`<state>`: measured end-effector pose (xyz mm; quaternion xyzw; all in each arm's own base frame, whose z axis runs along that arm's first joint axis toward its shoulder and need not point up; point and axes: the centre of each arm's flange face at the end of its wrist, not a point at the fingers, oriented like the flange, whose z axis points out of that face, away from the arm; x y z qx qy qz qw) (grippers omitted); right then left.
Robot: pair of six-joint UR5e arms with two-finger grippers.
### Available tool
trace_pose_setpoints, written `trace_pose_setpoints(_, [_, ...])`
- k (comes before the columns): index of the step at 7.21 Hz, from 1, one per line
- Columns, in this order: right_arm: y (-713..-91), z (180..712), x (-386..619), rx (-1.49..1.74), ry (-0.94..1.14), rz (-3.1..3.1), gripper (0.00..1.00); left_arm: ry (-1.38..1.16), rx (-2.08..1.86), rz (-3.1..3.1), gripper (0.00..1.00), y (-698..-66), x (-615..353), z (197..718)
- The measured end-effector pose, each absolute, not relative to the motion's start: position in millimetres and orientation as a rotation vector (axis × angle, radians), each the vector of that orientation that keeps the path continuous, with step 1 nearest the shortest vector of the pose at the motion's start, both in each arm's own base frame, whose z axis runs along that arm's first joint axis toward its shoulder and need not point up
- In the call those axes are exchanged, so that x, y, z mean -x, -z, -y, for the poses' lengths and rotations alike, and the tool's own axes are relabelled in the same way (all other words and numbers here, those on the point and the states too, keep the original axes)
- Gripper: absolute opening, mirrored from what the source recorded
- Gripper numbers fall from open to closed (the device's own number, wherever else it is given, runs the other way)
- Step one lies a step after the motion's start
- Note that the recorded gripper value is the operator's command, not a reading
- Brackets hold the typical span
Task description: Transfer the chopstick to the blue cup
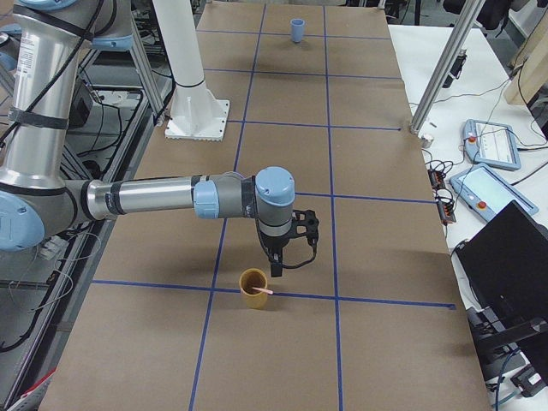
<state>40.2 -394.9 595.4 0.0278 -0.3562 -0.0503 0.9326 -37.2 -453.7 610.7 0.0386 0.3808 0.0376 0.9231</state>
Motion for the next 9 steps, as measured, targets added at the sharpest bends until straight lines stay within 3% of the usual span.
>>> trace_pose_setpoints(9, [-577.4, 400.9, -42.3, -0.110, 0.120, 0.732, 1.00, -0.144, -0.249, -0.784, 0.98, -570.4, 35.6, 483.3])
